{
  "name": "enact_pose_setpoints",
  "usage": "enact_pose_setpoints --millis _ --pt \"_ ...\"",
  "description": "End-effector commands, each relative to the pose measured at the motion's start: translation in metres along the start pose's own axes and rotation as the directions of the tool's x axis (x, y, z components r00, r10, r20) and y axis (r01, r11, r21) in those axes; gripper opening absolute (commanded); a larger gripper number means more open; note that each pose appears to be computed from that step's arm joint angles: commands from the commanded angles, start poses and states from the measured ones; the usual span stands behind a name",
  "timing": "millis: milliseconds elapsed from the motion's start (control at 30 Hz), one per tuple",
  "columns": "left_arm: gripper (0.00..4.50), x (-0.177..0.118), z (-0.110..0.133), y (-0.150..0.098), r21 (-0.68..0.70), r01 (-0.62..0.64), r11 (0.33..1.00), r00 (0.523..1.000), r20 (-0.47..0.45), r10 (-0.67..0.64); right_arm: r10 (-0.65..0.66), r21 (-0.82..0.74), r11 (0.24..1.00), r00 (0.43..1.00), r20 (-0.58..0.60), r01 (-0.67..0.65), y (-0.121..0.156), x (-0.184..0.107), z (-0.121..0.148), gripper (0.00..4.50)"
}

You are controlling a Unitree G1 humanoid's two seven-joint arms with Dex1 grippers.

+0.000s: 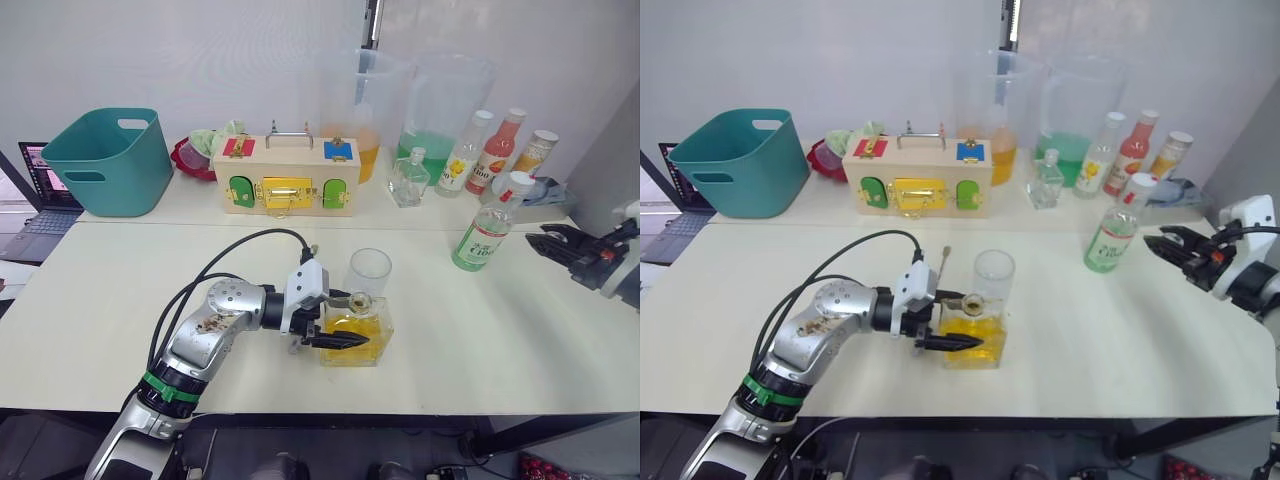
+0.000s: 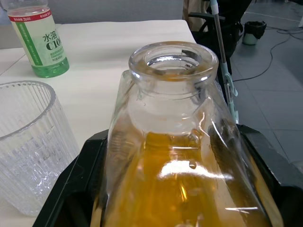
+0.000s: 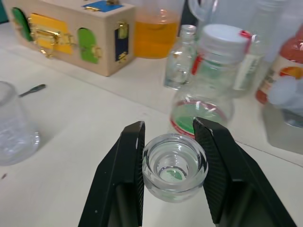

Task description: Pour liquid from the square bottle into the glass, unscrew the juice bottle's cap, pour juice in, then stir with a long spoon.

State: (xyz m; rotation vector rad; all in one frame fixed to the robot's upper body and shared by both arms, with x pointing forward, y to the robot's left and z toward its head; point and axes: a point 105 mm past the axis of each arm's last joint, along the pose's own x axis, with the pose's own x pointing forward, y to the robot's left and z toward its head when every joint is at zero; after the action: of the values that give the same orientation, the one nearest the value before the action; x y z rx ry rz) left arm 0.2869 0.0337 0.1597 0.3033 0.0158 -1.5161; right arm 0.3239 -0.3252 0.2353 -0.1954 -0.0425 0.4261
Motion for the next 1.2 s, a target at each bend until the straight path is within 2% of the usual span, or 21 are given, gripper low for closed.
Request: enact_pose_setpoints --millis 33,67,133,267,367,533,867,933,1067,1167,1200 --pt "2.8 0.002 0.014 -0.002 0.036 0.002 0.999 0.999 0.041 -0.003 -0.339 -0.014 0.941 0.941 0.001 0.339 -0.061 -0.023 -0.021 1.08" --pt "2.8 0.002 0.014 -0.003 0.041 -0.005 0.999 0.999 0.042 0.003 -0.465 0.007 0.885 0.885 -0.032 0.466 -0.08 -0.032 -0.042 1.08" --pt "2.8 0.001 0.017 -0.003 0.041 -0.017 0.999 0.998 0.053 0.015 -0.614 0.025 0.786 0.786 -0.073 0.617 -0.098 -0.044 -0.069 1.08" --pt "2.8 -0.001 0.017 -0.003 0.042 -0.029 0.999 0.998 0.051 0.027 -0.729 0.082 0.67 0.675 -0.112 0.738 -0.108 -0.055 -0.097 1.08" --pt "2.8 -0.002 0.017 -0.004 0.039 -0.036 0.999 0.998 0.049 0.034 -0.764 0.12 0.619 0.63 -0.137 0.776 -0.108 -0.059 -0.113 1.08" --pt "2.8 -0.001 0.018 -0.002 0.038 -0.038 0.999 0.998 0.044 0.037 -0.758 0.127 0.604 0.616 -0.214 0.787 -0.097 -0.059 -0.141 1.08" --pt "2.8 -0.001 0.017 -0.004 0.045 -0.029 0.999 0.999 0.036 0.028 -0.737 0.158 0.61 0.629 -0.249 0.777 -0.086 -0.058 -0.159 1.08" --pt "2.8 -0.001 0.017 -0.005 0.045 -0.027 0.999 0.999 0.034 0.026 -0.748 0.182 0.594 0.621 -0.235 0.784 -0.087 -0.061 -0.159 2.18" --pt "2.8 -0.001 0.016 -0.005 0.045 -0.026 0.999 0.999 0.033 0.024 -0.757 0.208 0.582 0.617 -0.215 0.786 -0.089 -0.064 -0.157 3.45" --pt "2.8 -0.001 0.009 -0.006 0.063 -0.018 0.998 1.0 0.004 0.018 -0.77 0.29 0.616 0.638 0.023 0.733 -0.105 -0.071 -0.106 4.47" --pt "2.8 -0.001 0.008 -0.007 0.061 -0.015 0.998 1.0 0.003 0.015 -0.765 0.305 0.631 0.639 0.088 0.713 -0.108 -0.074 -0.092 4.47"
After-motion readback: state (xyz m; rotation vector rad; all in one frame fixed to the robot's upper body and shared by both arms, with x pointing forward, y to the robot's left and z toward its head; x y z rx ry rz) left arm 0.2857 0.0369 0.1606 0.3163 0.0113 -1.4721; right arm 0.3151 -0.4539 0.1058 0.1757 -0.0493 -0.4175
